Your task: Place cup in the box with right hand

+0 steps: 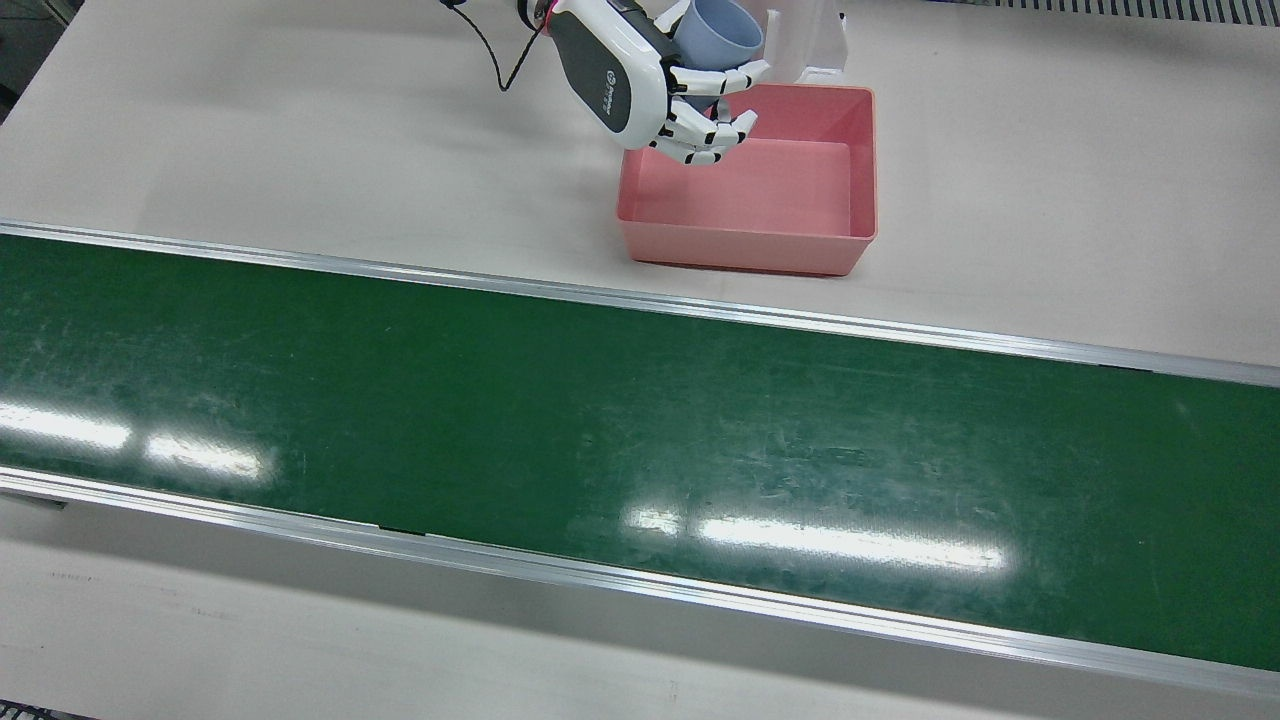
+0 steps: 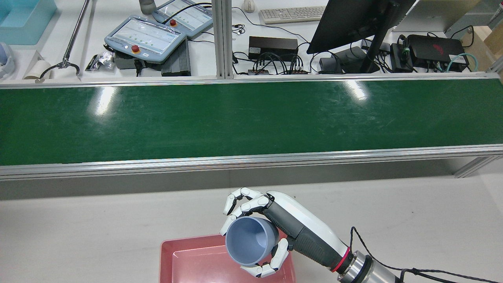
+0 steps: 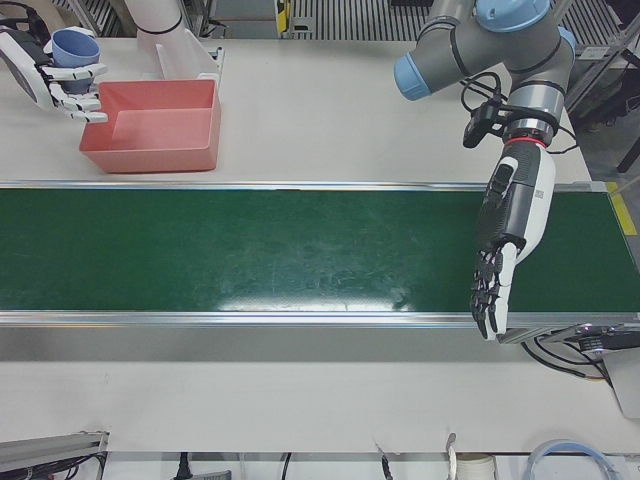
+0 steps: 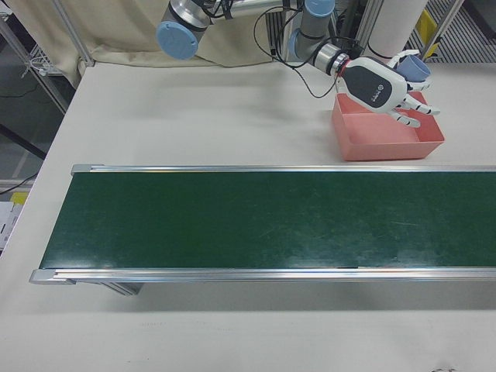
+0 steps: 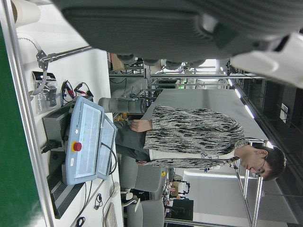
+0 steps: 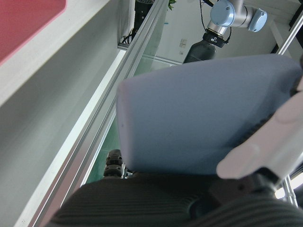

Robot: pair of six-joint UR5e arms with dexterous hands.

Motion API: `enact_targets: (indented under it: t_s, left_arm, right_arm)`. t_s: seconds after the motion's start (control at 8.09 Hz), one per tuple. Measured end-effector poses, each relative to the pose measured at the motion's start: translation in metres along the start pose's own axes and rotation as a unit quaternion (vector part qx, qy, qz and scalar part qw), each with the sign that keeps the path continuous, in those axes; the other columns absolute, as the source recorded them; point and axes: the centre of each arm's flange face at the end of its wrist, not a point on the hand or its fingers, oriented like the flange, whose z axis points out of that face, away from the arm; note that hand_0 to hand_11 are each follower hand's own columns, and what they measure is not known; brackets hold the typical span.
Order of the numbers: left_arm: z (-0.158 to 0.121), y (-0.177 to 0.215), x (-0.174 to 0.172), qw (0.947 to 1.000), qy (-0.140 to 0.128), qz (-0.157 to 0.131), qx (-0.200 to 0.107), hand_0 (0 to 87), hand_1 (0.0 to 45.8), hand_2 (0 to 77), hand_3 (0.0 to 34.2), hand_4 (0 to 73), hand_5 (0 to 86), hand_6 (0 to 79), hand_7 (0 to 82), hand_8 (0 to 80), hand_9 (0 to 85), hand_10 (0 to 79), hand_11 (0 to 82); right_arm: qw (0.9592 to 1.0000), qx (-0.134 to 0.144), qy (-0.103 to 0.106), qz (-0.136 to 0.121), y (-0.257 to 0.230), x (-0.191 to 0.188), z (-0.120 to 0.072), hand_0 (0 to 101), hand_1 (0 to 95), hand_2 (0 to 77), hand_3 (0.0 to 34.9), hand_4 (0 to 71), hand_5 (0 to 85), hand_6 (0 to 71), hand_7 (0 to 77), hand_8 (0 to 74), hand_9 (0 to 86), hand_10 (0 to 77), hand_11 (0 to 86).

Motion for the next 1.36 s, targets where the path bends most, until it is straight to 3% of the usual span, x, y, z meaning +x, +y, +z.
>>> enact_targets:
  t_s: [0.12, 0.25, 0.37, 0.49, 0.62, 0.74, 0.87, 0.99, 1.11, 1.36]
  left_arm:
    - [0.000, 0.000, 0.000, 1.0000, 0.000, 0.000, 0.000, 0.0, 0.5, 1.1, 0.0, 1.1, 0.5, 0.0, 0.5, 0.0, 0.0, 0.0, 0.0]
    - [0.000, 0.000, 0.000, 1.0000, 0.000, 0.000, 0.000, 0.0, 0.5, 1.1, 0.0, 1.1, 0.5, 0.5, 0.5, 0.0, 0.0, 0.0, 0.0]
    - [0.000, 0.000, 0.000, 1.0000, 0.000, 0.000, 0.000, 0.0, 0.5, 1.1, 0.0, 1.1, 0.5, 0.5, 0.5, 0.0, 0.0, 0.0, 0.0]
    - [0.000, 0.000, 0.000, 1.0000, 0.000, 0.000, 0.001, 0.0, 0.5, 1.1, 0.0, 1.1, 0.5, 0.0, 0.5, 0.0, 0.0, 0.0, 0.0]
    - [0.000, 0.000, 0.000, 1.0000, 0.000, 0.000, 0.000, 0.0, 0.5, 1.1, 0.0, 1.1, 0.5, 0.0, 0.5, 0.0, 0.0, 0.0, 0.0]
    - [0.000, 0.000, 0.000, 1.0000, 0.000, 0.000, 0.000, 0.0, 0.5, 1.1, 0.0, 1.1, 0.5, 0.0, 0.5, 0.0, 0.0, 0.0, 0.0]
    - [0.000, 0.000, 0.000, 1.0000, 0.000, 0.000, 0.000, 0.0, 0.5, 1.1, 0.0, 1.1, 0.5, 0.0, 0.5, 0.0, 0.0, 0.0, 0.0]
    - [0.000, 0.000, 0.000, 1.0000, 0.000, 0.000, 0.000, 0.0, 0.5, 1.1, 0.0, 1.1, 0.5, 0.0, 0.5, 0.0, 0.0, 0.0, 0.0]
    - [0.000, 0.001, 0.000, 1.0000, 0.000, 0.000, 0.000, 0.0, 0.5, 1.1, 0.0, 1.1, 0.5, 0.0, 0.5, 0.0, 0.0, 0.0, 0.0]
    - [0.000, 0.001, 0.000, 1.0000, 0.000, 0.000, 0.000, 0.0, 0.5, 1.1, 0.0, 1.1, 0.5, 0.0, 0.5, 0.0, 0.0, 0.0, 0.0]
  right_arm:
    - [1.0000, 0.000, 0.000, 0.001, 0.001, 0.000, 0.000, 32, 0.0, 26.2, 4.7, 31.1, 21.3, 0.5, 28.4, 48.5, 54.5, 2.7, 20.2]
    - [1.0000, -0.001, 0.000, 0.002, 0.001, 0.000, 0.000, 31, 0.5, 1.1, 4.6, 28.4, 19.6, 0.5, 10.4, 38.2, 44.7, 0.5, 6.0]
    - [1.0000, -0.001, -0.001, 0.003, 0.001, 0.000, 0.001, 31, 0.5, 1.1, 4.6, 28.4, 19.6, 0.5, 10.4, 38.2, 44.7, 0.5, 6.0]
    - [1.0000, -0.001, -0.001, 0.006, 0.002, 0.000, 0.001, 36, 0.5, 1.1, 6.4, 19.1, 12.0, 0.5, 1.6, 25.1, 32.2, 0.0, 1.1]
    - [1.0000, 0.001, -0.006, 0.008, -0.001, -0.004, 0.003, 36, 0.5, 1.1, 3.8, 0.0, 1.1, 0.5, 1.6, 0.5, 5.4, 0.0, 1.1]
    - [0.9997, 0.009, -0.018, 0.011, -0.012, -0.017, 0.007, 27, 3.8, 6.5, 3.9, 3.8, 0.5, 0.5, 6.0, 2.7, 6.5, 0.0, 1.1]
    - [0.9989, 0.025, -0.037, 0.014, -0.038, -0.040, 0.009, 27, 3.8, 6.5, 3.9, 3.8, 0.5, 0.5, 6.0, 2.7, 6.5, 0.0, 1.1]
    - [0.9968, 0.051, -0.061, 0.014, -0.077, -0.071, 0.009, 41, 1.1, 2.2, 3.4, 7.6, 0.5, 0.5, 2.7, 4.4, 8.7, 0.0, 0.5]
    - [0.9930, 0.085, -0.081, 0.019, -0.125, -0.096, 0.005, 39, 0.5, 1.1, 4.1, 6.0, 0.5, 0.5, 4.9, 3.8, 8.7, 0.0, 0.5]
    - [0.9827, 0.151, -0.099, 0.039, -0.233, -0.139, -0.013, 44, 2.2, 3.3, 1.5, 10.4, 3.3, 2.7, 8.2, 4.4, 9.3, 0.0, 3.8]
